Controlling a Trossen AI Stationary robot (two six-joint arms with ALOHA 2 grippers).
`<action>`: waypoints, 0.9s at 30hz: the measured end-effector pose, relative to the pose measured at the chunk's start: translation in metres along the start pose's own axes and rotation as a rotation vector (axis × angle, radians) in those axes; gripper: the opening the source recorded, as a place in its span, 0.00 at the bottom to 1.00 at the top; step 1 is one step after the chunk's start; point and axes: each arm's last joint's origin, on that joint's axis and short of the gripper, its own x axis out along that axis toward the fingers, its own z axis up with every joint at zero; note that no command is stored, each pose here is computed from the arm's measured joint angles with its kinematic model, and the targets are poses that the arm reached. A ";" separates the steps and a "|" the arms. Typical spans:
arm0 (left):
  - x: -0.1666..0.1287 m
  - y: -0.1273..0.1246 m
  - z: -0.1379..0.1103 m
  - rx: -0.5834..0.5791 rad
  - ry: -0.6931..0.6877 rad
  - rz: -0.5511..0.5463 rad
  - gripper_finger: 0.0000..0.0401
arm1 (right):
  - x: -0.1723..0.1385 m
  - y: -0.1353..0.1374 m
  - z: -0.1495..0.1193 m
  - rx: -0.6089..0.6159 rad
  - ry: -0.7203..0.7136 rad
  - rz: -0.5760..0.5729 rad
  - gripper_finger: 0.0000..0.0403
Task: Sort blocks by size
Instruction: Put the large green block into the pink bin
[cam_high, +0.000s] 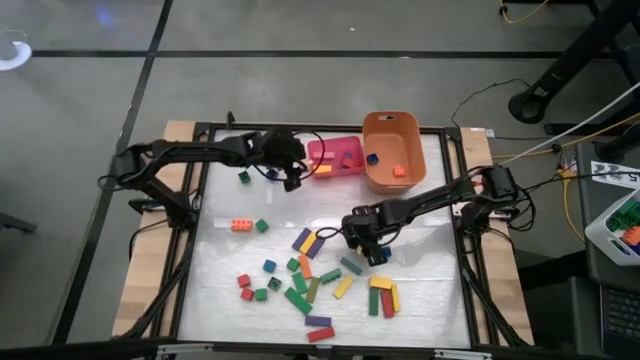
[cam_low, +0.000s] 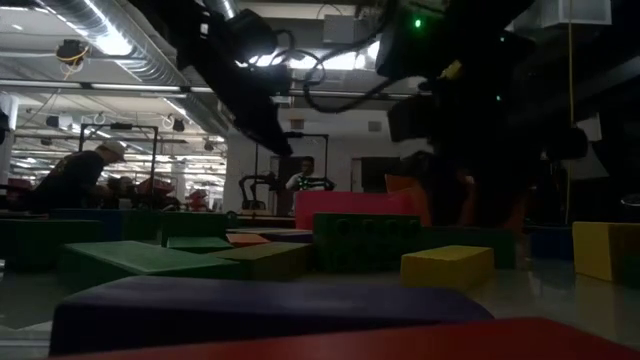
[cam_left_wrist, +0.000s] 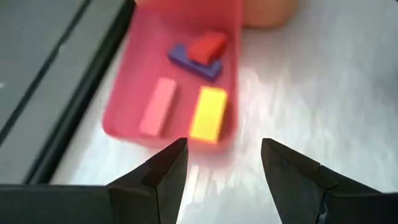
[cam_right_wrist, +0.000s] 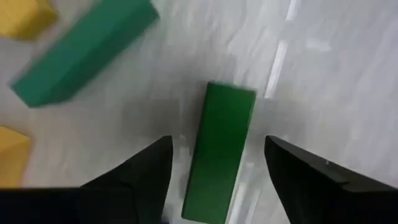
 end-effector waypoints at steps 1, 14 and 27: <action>-0.003 -0.003 -0.001 0.006 0.017 -0.010 0.48 | 0.003 0.000 0.000 0.000 0.006 0.000 0.62; -0.054 -0.045 -0.013 0.043 0.166 -0.134 0.48 | -0.001 -0.014 0.011 -0.089 -0.015 -0.084 0.23; -0.074 -0.075 -0.043 -0.216 0.518 -0.125 0.48 | -0.064 -0.105 0.044 -0.278 -0.102 -0.448 0.25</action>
